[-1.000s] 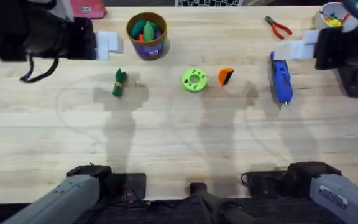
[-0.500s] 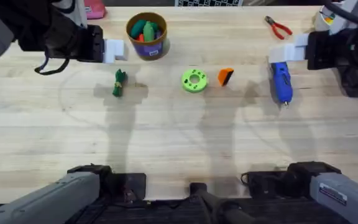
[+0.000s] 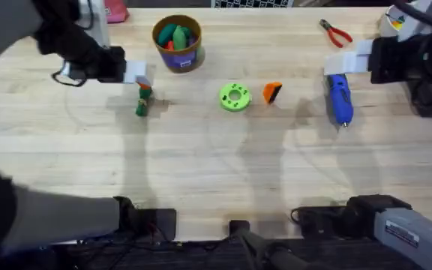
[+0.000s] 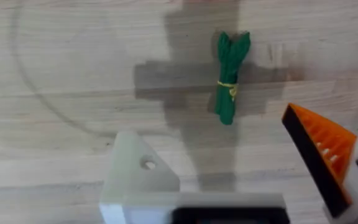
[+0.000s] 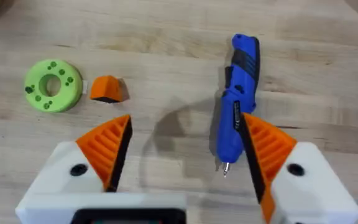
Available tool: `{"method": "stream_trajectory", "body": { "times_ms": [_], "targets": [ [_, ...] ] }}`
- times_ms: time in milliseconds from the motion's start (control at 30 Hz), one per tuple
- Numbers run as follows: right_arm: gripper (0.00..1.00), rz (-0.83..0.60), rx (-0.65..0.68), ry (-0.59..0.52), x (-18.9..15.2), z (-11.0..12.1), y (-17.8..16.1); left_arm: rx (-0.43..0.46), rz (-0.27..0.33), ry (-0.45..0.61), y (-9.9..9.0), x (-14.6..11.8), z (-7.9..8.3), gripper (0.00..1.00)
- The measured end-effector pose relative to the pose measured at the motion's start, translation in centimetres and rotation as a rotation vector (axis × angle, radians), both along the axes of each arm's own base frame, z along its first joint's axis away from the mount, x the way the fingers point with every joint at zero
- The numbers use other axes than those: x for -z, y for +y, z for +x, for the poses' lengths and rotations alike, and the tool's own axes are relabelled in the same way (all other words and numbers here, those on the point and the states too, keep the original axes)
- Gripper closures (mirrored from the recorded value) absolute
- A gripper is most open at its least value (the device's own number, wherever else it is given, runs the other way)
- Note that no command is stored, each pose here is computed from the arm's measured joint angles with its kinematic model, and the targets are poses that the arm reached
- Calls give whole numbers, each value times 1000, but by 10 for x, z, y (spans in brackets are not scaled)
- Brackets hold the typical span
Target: Pick up the gripper from the table and insert it into the empty holder that is missing its gripper. Then pick up a screw, insert it into the mounting hole, and use the screwdriver to tighten it. Finally, clean up the table by picking up the vegetable and placing it into the bucket.
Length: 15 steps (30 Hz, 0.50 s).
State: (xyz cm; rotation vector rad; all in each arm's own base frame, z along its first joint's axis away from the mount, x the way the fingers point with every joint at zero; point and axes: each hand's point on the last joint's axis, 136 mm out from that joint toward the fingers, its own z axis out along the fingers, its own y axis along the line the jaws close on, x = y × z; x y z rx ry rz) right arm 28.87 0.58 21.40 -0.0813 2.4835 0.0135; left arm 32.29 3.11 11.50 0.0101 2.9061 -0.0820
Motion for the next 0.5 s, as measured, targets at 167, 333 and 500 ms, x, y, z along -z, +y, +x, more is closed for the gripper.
{"method": "stream_trajectory", "body": {
  "times_ms": [167,333,500],
  "targets": [
    [8,0,0,0,0,0,0,20,-26,96,-5,36,4,25],
    [8,0,0,0,0,0,0,29,-37,144,-8,57,6,35],
    [7,0,0,0,0,0,0,44,-29,190,-11,75,6,35]
  ]
}}
